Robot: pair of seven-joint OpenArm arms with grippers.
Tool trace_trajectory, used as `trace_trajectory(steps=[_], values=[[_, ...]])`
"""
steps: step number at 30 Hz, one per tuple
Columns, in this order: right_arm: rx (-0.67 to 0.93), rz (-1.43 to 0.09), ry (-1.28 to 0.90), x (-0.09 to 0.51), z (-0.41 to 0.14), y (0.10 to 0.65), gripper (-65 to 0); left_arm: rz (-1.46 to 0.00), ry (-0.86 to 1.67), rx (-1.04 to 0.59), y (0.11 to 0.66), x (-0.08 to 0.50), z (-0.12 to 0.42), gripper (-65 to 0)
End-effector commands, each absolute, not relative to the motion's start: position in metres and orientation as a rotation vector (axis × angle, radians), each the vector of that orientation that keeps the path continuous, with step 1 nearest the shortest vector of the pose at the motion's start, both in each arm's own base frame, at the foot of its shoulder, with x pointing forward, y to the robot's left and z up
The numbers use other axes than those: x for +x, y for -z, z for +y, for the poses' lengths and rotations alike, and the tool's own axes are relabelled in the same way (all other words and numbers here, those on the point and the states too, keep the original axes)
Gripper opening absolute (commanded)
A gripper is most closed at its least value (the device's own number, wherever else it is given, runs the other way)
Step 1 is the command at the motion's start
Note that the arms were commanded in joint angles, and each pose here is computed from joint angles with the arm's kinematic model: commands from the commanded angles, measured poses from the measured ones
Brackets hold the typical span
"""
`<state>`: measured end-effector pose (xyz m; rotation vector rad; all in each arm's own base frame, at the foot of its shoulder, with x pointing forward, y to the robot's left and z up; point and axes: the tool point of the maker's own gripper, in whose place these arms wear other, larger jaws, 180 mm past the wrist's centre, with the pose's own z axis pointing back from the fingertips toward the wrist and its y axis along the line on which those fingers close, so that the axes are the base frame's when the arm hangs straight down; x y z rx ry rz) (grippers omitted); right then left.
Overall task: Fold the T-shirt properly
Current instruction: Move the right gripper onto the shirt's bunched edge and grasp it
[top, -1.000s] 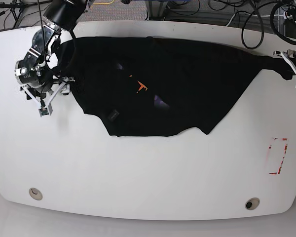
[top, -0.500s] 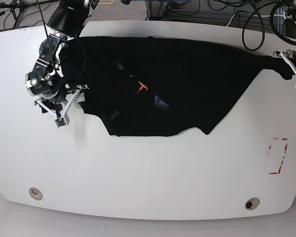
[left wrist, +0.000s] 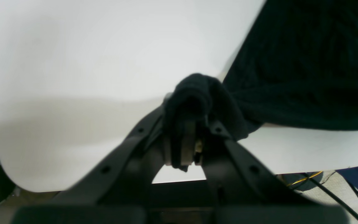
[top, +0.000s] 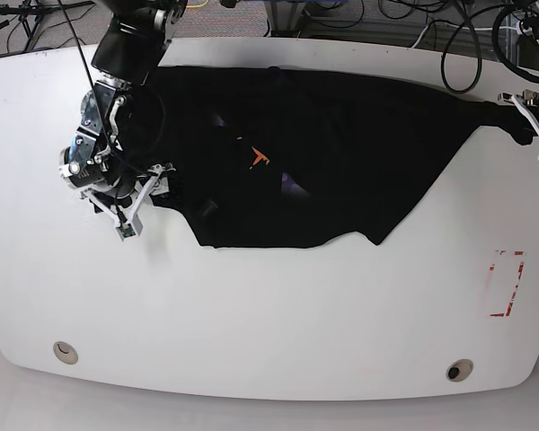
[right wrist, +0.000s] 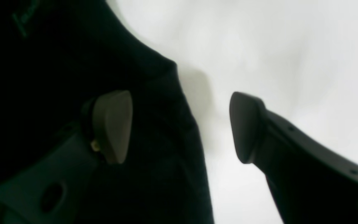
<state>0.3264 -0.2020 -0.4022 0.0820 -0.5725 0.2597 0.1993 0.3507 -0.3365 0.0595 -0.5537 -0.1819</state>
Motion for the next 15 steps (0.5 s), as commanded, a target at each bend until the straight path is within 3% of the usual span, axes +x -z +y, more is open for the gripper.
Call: trace_trajectory(steps=[1,15], values=[[0.096,-0.645,-0.260,0.347,-0.196,0.384,-18.7,-0.588,0.198,0.083,0.324,0.206,0.355,-64.6],[0.157,-0.608,-0.252,0.355,-0.176,0.393,-18.9,-0.582,0.201,0.077,0.326,0.206,0.354,-64.7]])
